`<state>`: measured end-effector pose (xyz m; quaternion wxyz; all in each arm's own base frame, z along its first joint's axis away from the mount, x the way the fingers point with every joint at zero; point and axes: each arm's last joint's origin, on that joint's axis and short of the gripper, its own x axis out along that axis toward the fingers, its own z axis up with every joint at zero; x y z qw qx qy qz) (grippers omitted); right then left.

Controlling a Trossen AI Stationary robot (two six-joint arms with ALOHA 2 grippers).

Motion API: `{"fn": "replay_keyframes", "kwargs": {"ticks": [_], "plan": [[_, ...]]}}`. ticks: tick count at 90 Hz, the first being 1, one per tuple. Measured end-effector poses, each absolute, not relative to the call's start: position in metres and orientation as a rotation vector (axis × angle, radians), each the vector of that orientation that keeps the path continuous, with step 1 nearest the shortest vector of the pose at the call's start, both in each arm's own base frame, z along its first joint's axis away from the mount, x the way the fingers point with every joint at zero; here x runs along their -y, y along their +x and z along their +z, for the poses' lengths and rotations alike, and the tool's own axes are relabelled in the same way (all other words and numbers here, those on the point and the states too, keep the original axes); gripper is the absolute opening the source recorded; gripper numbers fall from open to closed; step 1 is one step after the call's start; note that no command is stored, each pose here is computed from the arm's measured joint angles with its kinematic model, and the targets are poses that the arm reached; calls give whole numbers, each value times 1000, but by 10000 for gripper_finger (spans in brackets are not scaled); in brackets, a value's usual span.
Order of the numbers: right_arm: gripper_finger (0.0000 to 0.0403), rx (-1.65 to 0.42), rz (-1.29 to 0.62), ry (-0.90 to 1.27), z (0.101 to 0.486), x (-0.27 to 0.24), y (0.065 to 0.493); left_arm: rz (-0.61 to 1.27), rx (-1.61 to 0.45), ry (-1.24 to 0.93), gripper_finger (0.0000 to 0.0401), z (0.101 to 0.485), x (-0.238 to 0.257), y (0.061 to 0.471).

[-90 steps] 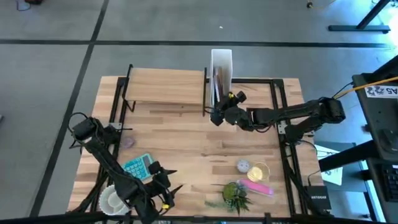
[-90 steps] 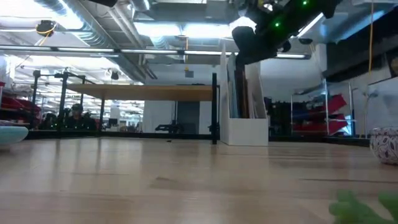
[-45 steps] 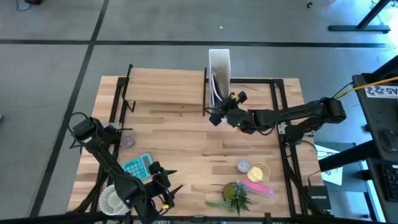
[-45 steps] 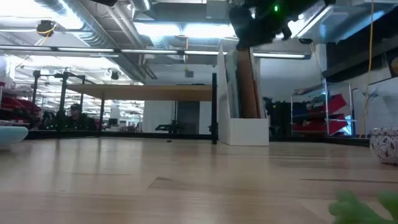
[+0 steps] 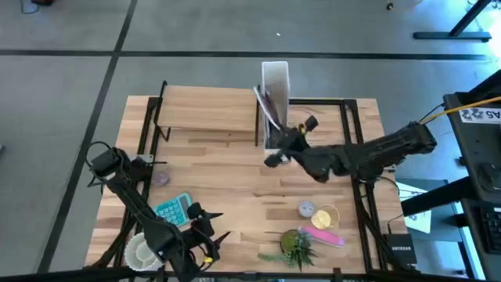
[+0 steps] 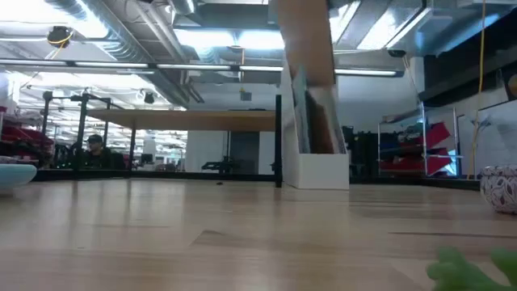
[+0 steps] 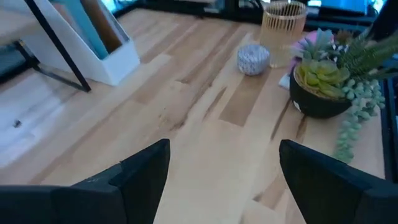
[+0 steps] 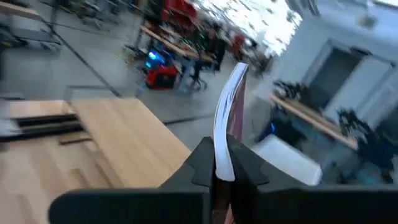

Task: Stock shelves
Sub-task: Remove the red book from the book organizer

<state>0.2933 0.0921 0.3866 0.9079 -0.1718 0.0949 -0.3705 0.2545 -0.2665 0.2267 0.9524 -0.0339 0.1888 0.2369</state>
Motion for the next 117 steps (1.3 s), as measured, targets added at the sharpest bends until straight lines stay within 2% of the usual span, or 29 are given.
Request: {"fn": "replay_keyframes", "kwargs": {"ticks": [9, 17, 34, 45, 64, 80, 96, 117], "plan": [[2, -161, -652, -352, 396, -123, 284, 488, -340, -48, 282, 229, 270, 249], [1, -165, -554, -361, 390, -154, 278, 489, -292, -30, 282, 236, 276, 245], [1, -209, -430, -343, 353, -204, 280, 478, -248, 2, 282, 243, 285, 238], [0, -311, -374, -333, 320, -220, 281, 476, -248, 2, 282, 243, 285, 237], [0, -581, -444, -283, 270, -211, 267, 477, -249, 3, 282, 243, 285, 237], [0, -615, -475, -273, 266, -208, 260, 478, -252, 13, 282, 243, 284, 238], [1, -671, -435, -106, 259, -196, 288, 480, -254, 15, 282, 243, 284, 238], [9, -640, -341, 120, 224, -184, 353, 480, -253, 0, 282, 243, 284, 238]]}}
